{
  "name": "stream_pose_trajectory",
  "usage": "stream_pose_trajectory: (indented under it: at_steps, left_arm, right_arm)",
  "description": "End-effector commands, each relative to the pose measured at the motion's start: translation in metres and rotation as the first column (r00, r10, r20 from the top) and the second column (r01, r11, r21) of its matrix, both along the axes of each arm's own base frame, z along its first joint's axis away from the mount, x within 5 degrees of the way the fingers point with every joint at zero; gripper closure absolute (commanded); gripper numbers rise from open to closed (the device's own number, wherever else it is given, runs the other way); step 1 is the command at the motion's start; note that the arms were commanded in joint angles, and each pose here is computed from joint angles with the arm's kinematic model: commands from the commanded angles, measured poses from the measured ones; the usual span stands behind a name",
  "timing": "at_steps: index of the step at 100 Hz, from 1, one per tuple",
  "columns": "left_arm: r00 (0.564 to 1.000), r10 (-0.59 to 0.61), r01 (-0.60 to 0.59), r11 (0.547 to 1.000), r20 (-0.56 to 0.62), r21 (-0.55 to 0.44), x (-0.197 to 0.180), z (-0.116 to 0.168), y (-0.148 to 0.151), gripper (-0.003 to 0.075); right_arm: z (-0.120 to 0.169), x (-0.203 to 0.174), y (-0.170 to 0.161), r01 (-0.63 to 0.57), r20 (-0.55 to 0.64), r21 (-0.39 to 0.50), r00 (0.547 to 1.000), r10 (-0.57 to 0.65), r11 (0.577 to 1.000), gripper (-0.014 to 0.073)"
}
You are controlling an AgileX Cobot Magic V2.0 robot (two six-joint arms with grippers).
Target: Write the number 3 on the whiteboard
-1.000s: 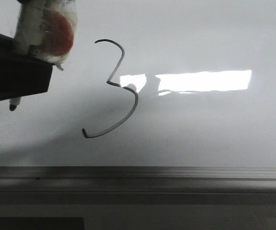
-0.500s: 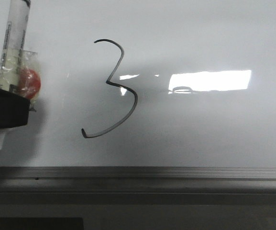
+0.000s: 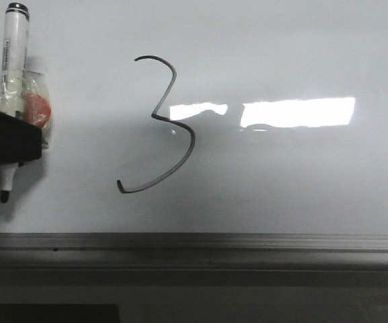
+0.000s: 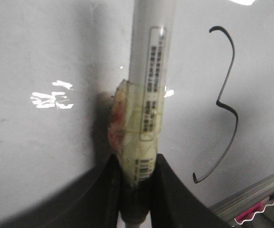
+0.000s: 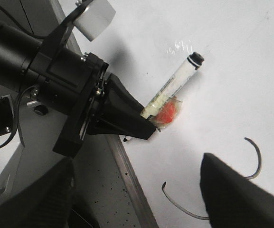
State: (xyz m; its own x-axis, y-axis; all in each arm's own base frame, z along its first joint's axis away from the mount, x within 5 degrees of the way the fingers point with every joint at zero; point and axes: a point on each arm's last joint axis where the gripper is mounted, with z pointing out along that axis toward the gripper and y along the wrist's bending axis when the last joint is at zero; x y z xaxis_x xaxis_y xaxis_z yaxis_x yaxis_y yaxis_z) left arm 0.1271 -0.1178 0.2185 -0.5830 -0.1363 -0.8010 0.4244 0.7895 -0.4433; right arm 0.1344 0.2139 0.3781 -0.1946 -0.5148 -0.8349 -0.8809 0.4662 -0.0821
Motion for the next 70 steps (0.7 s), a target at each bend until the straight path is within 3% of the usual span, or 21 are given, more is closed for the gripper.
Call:
stream_pose_trajectory:
  at_steps: [1,12,19,39,48,56,60,68,70]
  left_arm:
    - [0.998,0.044,-0.042,0.998,0.034,-0.049,0.007,0.008,-0.001,0.0613]
    - [0.998,0.049,-0.047,0.997,0.048,-0.058,0.008,0.010,-0.001,0.0377]
    - [0.998,0.051,-0.048,0.997,0.046,-0.060,0.008,0.010,-0.001,0.0292]
    - [0.997,0.049,-0.043,0.995,0.064,-0.085,0.004,0.016,0.003,0.0281]
    - [0.996,0.040,-0.030,0.993,0.084,-0.116,-0.003,0.025,0.008,0.0282]
    - [0.992,0.025,-0.006,0.989,0.125,-0.150,-0.013,0.037,0.016,0.0351]
    - [0.987,0.016,0.010,0.986,0.158,-0.164,-0.019,0.043,0.020,0.0447]
    - [0.963,-0.018,0.057,0.988,0.268,-0.141,-0.029,0.054,0.028,0.0717]
    - [0.951,-0.028,0.070,0.989,0.309,-0.127,-0.032,0.057,0.030,0.0739]
  right_arm:
    - [0.024,-0.001,-0.005,0.004,0.066,0.102,0.998,-0.011,0.995,0.0111]
    - [0.024,-0.001,-0.005,0.004,0.067,0.103,0.998,-0.011,0.995,0.0111]
    - [0.024,-0.001,-0.005,0.005,0.066,0.104,0.998,-0.012,0.995,0.0111]
    - [0.023,-0.002,-0.006,0.008,0.053,0.091,0.999,-0.012,0.996,0.0127]
    - [0.025,-0.006,-0.012,0.007,0.048,0.077,0.999,-0.011,0.997,0.0257]
    - [0.031,-0.011,-0.020,0.007,0.065,0.102,0.998,-0.014,0.995,0.0503]
    - [0.034,-0.014,-0.024,0.006,0.079,0.120,0.997,-0.016,0.993,0.0650]
    - [0.037,-0.019,-0.034,0.005,0.106,0.166,0.994,-0.023,0.986,0.0645]
    - [0.037,-0.021,-0.036,0.004,0.111,0.175,0.993,-0.024,0.985,0.0646]
